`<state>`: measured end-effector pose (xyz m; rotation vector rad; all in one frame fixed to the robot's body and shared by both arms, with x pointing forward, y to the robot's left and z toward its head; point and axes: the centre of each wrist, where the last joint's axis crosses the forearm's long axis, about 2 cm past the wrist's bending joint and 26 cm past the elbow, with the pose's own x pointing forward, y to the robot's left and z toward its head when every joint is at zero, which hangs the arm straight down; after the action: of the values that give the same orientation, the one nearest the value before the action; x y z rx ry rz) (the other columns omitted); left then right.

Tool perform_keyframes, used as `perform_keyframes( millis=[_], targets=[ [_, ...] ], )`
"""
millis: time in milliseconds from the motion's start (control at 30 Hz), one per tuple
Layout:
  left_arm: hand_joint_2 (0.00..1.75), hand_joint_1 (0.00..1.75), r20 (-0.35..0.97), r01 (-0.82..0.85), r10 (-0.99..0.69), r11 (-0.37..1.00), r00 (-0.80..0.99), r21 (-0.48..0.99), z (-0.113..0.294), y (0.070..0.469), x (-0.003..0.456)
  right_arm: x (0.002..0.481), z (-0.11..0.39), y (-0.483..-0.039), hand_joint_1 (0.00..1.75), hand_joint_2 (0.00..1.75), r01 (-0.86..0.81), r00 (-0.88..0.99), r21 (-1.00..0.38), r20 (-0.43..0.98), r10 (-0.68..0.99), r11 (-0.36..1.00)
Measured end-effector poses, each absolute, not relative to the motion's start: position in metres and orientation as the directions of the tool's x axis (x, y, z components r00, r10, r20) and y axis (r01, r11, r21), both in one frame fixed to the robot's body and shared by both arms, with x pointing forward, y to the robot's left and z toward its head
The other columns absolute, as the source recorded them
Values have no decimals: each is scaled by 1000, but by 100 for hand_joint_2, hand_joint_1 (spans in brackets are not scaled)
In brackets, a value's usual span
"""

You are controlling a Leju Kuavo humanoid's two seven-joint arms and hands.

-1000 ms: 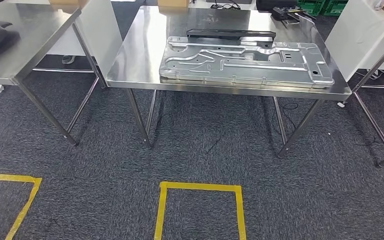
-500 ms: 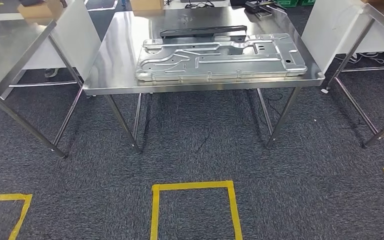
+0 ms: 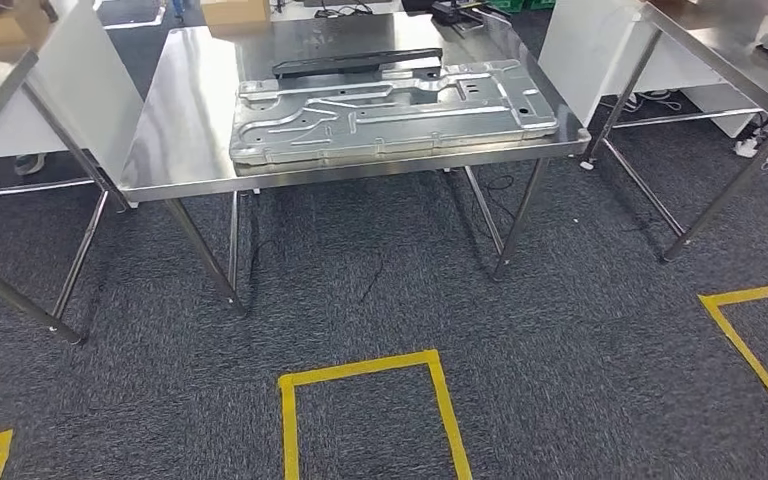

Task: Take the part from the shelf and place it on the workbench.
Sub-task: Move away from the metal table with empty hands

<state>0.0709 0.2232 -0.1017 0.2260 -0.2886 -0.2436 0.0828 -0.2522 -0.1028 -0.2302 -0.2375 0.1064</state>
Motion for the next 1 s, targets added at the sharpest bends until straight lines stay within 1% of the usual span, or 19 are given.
perform_keyframes(
  millis=[67, 433, 667, 800, 933, 1000],
  targets=[
    [0, 0, 252, 196, -259, 948, 932, 249, -102, 223, 71, 82, -103, -252, 0, 0, -73, 968, -235, 219, 126, 969],
    [0, 0, 311, 164, -251, 946, 917, 281, -101, 224, 76, 84, -102, -244, 0, 0, -83, 975, -211, 183, 123, 974],
    [0, 0, 206, 159, -222, 945, 953, 285, -102, 230, 72, 83, -102, -241, 0, 0, -91, 985, -197, 130, 118, 976],
    [0, 0, 190, 160, -221, 943, 957, 291, -103, 234, 72, 82, -102, -241, 0, 0, -84, 985, -193, 132, 111, 978],
    [0, 0, 208, 159, -225, 943, 952, 292, -102, 235, 74, 81, -102, -241, 0, 0, -81, 985, -194, 131, 108, 978],
    [0, 0, 219, 162, -230, 943, 948, 291, -103, 234, 71, 82, -102, -241, 0, 87, -81, 985, -192, 135, 109, 978]
  ],
)
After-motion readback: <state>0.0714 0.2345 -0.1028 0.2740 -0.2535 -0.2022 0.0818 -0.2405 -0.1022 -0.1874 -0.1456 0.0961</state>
